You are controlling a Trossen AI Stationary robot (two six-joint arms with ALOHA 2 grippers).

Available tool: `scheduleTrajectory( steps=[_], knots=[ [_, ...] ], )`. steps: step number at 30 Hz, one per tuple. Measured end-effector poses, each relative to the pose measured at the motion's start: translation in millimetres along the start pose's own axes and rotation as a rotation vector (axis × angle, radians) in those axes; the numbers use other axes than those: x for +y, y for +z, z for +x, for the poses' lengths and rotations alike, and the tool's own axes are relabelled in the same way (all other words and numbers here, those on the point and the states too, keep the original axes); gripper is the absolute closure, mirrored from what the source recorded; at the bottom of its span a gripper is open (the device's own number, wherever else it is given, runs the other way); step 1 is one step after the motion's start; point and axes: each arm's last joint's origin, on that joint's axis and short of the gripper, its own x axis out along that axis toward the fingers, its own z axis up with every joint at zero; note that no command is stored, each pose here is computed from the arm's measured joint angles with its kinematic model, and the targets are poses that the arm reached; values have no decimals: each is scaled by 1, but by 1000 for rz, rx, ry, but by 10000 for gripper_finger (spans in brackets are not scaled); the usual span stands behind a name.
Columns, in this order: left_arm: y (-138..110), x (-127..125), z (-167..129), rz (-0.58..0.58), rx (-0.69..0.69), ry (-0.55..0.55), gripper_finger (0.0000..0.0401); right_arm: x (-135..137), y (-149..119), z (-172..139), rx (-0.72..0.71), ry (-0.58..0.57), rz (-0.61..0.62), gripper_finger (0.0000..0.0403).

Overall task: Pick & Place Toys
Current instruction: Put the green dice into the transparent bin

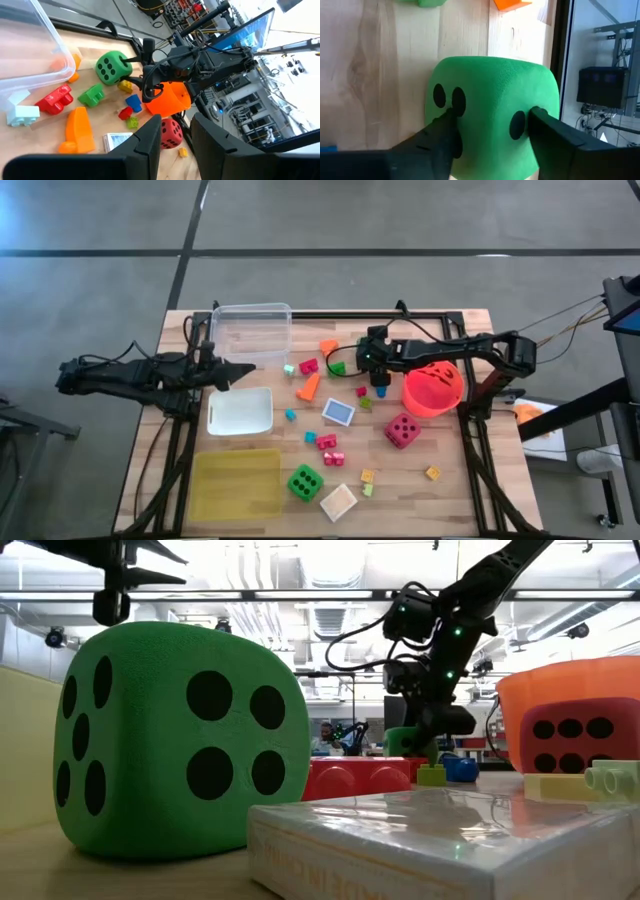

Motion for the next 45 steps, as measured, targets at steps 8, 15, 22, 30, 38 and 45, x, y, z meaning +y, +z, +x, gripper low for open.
scheduleTrajectory(
  steps=[8,15,22,30,38,45],
  knots=[
    [0,1,0,-60,4,7,299,0,-1,0,6,4,30,266],
    [-1,1,0,-72,5,8,299,-1,-1,-3,6,9,116,280],
    [0,1,0,-118,4,7,299,-10,2,-19,15,68,236,285],
    [0,0,0,-118,-1,-3,299,-22,4,-47,-30,177,475,297],
    [2,-7,2,-273,-7,-67,299,-35,0,-91,-196,240,568,301],
    [-5,-8,16,-361,51,-41,287,-39,4,-137,-374,246,553,302]
  ],
)
